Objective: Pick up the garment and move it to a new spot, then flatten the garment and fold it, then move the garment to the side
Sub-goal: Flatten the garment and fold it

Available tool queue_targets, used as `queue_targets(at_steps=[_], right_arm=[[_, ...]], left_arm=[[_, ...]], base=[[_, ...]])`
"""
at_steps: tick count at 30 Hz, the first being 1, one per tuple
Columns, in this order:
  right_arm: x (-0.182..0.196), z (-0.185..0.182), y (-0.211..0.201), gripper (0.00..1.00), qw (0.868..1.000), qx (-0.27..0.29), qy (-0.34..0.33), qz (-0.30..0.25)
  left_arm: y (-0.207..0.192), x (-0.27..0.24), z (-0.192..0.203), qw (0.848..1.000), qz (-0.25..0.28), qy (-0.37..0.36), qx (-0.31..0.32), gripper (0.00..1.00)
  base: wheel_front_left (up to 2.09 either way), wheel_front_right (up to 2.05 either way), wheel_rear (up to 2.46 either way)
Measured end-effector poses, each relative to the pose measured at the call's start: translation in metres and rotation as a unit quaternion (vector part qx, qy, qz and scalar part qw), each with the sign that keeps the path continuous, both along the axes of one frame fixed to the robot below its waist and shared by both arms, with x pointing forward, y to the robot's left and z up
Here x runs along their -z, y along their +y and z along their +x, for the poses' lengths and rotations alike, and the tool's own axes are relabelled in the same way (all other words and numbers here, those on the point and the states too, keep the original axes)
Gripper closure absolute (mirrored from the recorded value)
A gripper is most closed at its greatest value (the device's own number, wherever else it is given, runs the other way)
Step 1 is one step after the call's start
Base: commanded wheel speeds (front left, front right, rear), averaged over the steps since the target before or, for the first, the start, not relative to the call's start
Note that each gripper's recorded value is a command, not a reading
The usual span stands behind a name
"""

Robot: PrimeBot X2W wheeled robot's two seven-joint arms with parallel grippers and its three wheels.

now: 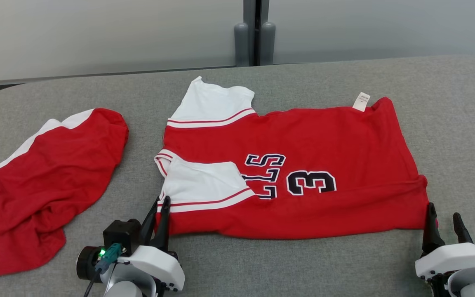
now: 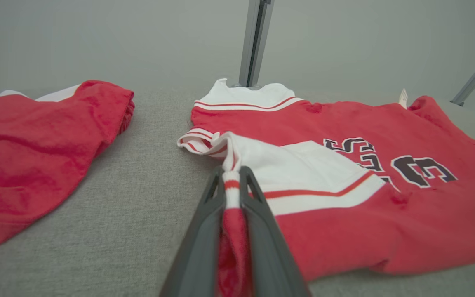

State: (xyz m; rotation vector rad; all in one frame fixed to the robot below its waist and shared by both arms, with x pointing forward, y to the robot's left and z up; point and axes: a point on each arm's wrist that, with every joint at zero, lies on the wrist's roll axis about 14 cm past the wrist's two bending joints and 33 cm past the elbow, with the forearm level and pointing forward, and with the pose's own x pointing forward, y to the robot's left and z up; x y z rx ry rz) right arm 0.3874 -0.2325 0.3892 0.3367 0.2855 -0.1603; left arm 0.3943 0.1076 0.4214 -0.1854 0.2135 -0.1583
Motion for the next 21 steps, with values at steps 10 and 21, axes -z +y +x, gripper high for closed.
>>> queue_targets(at_steps=[10, 21], right_arm=[[0.034, 0.018, 0.017, 0.00, 0.997, -0.029, 0.068, 0.015], [0.025, 0.011, 0.025, 1.00, 0.996, -0.061, 0.066, 0.019]], left_arm=[[0.009, 0.015, -0.005, 1.000, 0.004, 0.021, -0.006, 1.00], [0.009, 0.010, -0.008, 1.000, 0.010, 0.016, -0.009, 1.00]], base=[[0.00, 0.00, 0.00], [0.00, 0.00, 0.00]])
